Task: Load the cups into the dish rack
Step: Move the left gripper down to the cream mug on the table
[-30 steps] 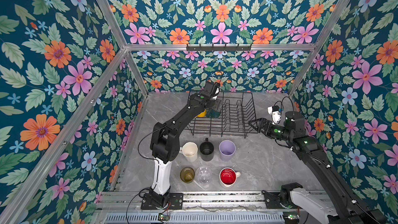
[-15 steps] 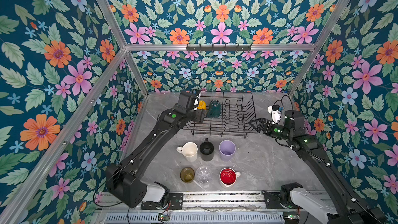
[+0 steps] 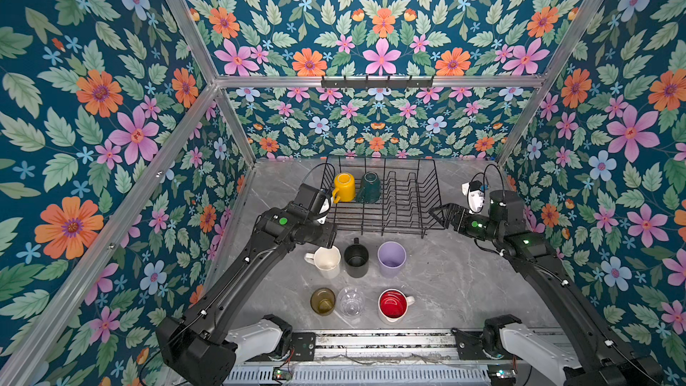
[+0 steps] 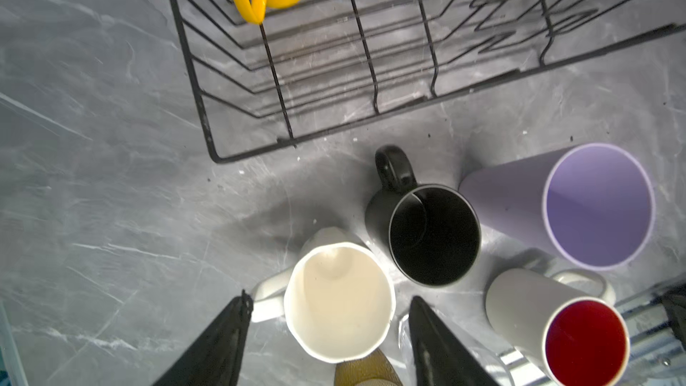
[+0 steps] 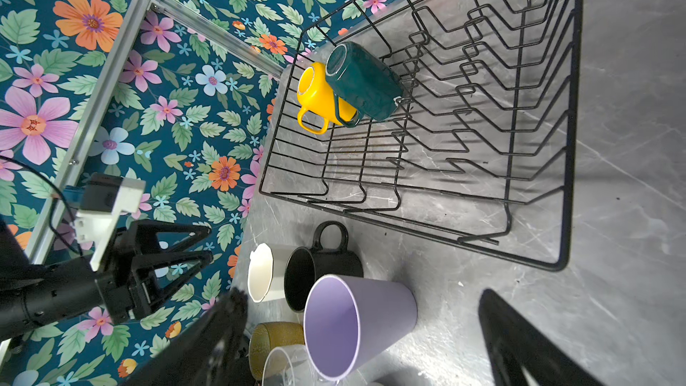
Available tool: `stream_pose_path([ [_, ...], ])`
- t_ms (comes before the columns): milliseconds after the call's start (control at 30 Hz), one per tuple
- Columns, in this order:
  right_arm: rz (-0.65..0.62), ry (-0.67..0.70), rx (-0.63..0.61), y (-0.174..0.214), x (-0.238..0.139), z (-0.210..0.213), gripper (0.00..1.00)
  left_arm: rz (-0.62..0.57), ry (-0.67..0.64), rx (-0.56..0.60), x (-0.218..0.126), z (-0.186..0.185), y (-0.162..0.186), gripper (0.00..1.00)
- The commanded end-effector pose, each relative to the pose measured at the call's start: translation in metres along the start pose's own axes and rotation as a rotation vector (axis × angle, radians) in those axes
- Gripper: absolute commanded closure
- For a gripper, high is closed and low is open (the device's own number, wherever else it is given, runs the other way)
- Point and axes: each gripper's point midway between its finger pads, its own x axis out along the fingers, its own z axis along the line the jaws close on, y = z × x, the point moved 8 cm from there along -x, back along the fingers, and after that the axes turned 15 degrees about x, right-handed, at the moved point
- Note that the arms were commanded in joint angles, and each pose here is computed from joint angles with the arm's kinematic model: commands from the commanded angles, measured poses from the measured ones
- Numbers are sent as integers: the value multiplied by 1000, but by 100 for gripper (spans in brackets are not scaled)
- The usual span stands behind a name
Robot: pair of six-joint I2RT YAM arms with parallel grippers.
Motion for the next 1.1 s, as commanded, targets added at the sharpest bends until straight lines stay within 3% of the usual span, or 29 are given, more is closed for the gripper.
stream_pose_path([
  [0,-8,-1,-14,0,-2,1,3,75,12,-28,8,-2,12,34],
  [400,-16,2,-19,4,-7,0,3,209,-59,-17,44,6,10,35],
  [1067,-20,7,-28,3,-8,1,3,305,-69,-36,74,13,15,38],
])
